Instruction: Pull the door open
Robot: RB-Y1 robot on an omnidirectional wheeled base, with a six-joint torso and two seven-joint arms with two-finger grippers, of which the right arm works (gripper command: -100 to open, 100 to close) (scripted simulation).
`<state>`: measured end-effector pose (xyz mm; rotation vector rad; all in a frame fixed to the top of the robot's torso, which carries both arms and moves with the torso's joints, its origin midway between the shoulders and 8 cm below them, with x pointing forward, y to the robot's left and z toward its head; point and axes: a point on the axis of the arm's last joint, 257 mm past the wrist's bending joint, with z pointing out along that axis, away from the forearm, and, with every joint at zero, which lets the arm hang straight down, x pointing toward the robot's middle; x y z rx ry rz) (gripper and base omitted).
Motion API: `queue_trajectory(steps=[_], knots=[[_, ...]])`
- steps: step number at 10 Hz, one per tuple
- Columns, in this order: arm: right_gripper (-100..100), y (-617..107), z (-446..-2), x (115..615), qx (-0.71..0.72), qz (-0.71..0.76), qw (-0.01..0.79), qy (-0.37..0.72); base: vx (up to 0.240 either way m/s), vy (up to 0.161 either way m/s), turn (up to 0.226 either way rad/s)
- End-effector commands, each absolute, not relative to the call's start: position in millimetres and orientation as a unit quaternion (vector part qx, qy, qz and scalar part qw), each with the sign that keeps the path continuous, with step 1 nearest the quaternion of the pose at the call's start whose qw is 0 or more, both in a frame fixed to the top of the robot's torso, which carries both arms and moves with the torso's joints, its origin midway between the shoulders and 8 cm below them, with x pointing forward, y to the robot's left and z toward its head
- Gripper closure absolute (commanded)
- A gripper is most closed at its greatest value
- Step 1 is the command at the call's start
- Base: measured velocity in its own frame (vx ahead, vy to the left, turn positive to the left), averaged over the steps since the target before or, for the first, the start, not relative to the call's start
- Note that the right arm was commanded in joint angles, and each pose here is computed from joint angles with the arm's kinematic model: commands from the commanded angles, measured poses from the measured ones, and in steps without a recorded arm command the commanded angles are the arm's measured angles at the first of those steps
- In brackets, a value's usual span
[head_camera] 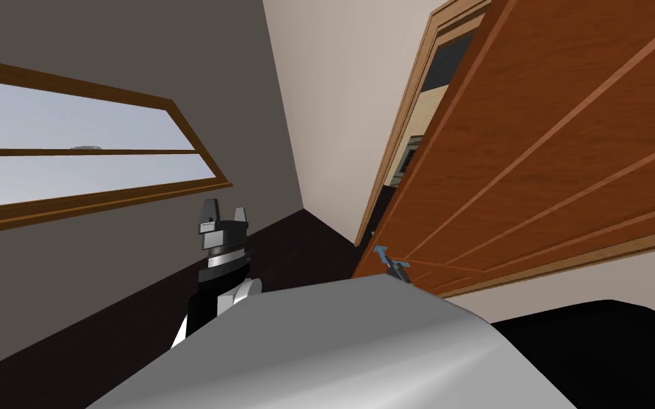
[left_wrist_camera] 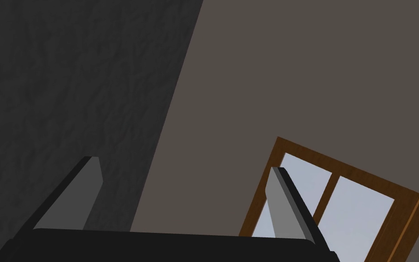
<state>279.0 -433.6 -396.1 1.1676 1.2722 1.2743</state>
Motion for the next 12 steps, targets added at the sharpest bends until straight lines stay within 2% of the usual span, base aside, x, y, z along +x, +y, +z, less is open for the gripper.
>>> queue_trajectory(steps=[1, 3, 7, 8, 12], knots=[[100, -419, -398, 286, 0.475, 0.531, 0.470, 0.521, 0.138, -0.031, 0.073], [100, -426, -409, 275, 0.488, 0.515, 0.466, 0.528, 0.019, -0.013, -0.003], [100, -408, -388, 299, 0.462, 0.546, 0.471, 0.516, 0.001, -0.002, 0.027], [100, -415, -398, 291, 0.473, 0.533, 0.469, 0.522, 0.007, -0.003, 0.012], [100, -403, -398, 311, 0.469, 0.538, 0.465, 0.523, 0.052, 0.001, 0.108]])
